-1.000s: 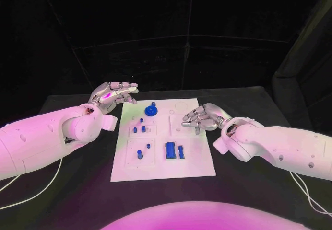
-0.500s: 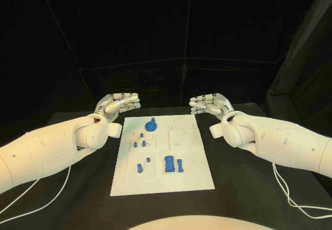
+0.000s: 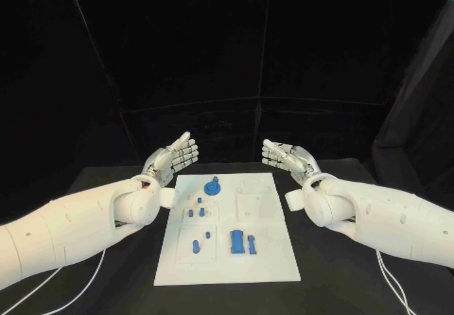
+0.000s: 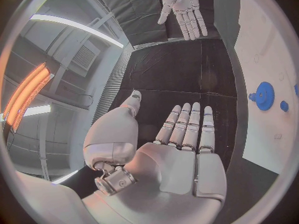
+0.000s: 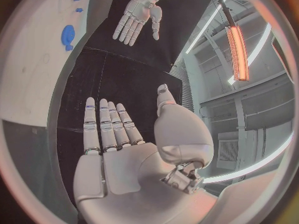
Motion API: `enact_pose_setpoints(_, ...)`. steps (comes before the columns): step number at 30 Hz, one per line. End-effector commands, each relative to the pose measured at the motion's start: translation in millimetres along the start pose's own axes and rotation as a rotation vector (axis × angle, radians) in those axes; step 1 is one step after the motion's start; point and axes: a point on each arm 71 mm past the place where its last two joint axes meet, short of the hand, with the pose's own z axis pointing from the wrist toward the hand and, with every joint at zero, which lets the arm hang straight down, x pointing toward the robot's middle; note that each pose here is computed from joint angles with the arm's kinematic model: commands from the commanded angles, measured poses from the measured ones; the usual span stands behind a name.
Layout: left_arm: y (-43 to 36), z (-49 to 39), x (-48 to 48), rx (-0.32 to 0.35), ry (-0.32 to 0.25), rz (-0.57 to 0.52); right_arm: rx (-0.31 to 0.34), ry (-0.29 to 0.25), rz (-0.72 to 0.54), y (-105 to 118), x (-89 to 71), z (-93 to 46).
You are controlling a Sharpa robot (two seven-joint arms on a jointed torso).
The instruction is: Assemble the parts on the task board
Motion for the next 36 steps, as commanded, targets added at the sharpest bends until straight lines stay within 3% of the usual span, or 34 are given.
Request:
enact_pose_setpoints(1, -3.0, -7.4, 5.6, 0.041, -0.106, 0.075, -0.015, -0.146, 0.045, 8.7, 2.8, -9.2)
enact_pose_setpoints(6, -5.8, -22.8, 23.4, 0.067, -0.173, 0.109, -0.009, -0.197, 0.082, 17.3, 14.1, -22.5)
enact_pose_setpoints(14, -10.5, -37.9, 38.3, 0.092, -0.233, 0.140, -0.004, -0.217, 0.095, 20.7, 18.5, -28.2)
enact_pose_setpoints(36, -11.3, -40.1, 40.3, 0.096, -0.241, 0.144, -0.004, -0.217, 0.095, 20.7, 18.5, -28.2)
